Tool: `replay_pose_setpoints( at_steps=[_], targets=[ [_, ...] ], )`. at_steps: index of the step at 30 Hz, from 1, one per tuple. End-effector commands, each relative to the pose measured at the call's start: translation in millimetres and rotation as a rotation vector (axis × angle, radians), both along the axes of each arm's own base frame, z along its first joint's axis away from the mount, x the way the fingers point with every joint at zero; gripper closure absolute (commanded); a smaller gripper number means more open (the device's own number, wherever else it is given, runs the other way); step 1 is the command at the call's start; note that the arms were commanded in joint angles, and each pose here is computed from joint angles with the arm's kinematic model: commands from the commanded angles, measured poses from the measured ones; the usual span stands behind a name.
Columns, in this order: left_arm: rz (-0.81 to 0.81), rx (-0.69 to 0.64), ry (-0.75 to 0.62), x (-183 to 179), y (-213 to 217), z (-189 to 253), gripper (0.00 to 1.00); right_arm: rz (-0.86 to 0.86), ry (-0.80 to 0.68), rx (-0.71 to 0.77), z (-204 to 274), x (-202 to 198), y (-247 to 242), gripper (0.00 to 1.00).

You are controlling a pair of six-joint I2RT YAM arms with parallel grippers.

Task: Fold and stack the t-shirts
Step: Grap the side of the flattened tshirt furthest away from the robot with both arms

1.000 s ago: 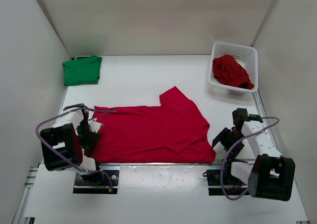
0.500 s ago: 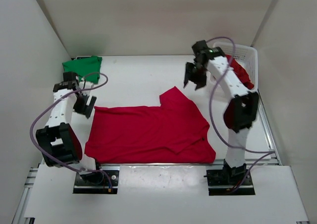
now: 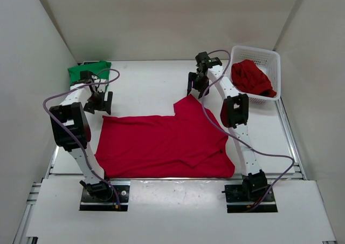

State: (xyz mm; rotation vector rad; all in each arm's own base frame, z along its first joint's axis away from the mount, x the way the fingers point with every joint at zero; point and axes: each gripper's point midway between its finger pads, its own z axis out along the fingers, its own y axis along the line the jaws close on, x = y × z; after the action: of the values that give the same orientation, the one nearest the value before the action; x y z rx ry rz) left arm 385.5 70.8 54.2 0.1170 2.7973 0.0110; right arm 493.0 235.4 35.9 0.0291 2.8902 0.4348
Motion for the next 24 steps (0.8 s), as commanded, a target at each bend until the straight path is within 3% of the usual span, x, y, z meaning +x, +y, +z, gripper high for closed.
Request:
replay_pose_setpoints(
  at_steps=[1, 5, 7, 9, 13, 15, 17, 24],
  targets=[
    [0.026, -0.036, -0.106, 27.3, -8.0, 18.3, 0.04, 0.047, -0.022, 0.050, 1.3, 2.9, 16.8, 0.27],
    [0.052, -0.049, -0.085, 28.4, -10.1, 4.0, 0.04, 0.050, 0.031, 0.060, -15.1, -5.2, 18.8, 0.30],
    [0.048, -0.068, -0.065, 27.0, -13.3, -1.9, 0.05, 0.058, 0.042, 0.071, -20.5, -6.7, 21.7, 0.37],
    [0.038, -0.080, -0.038, 24.0, -18.0, -5.4, 0.08, 0.052, 0.058, 0.070, -18.9, -10.9, 21.5, 0.52],
    [0.071, -0.108, -0.050, 13.5, -14.9, 0.0, 0.07, 0.052, 0.054, 0.082, -11.2, -10.9, 19.1, 0.57],
    [0.083, -0.133, -0.048, 8.0, -14.3, 1.2, 0.07, 0.055, 0.050, 0.092, -9.0, -9.9, 20.1, 0.71],
    [0.073, -0.139, -0.040, 6.1, -17.4, 0.5, 0.08, 0.054, 0.064, 0.085, -12.6, -12.7, 19.5, 0.79],
    [0.049, -0.050, 0.089, -3.8, -19.6, -28.4, 0.16, 0.029, 0.063, 0.090, -2.6, -10.0, 8.0, 1.00]
  ],
)
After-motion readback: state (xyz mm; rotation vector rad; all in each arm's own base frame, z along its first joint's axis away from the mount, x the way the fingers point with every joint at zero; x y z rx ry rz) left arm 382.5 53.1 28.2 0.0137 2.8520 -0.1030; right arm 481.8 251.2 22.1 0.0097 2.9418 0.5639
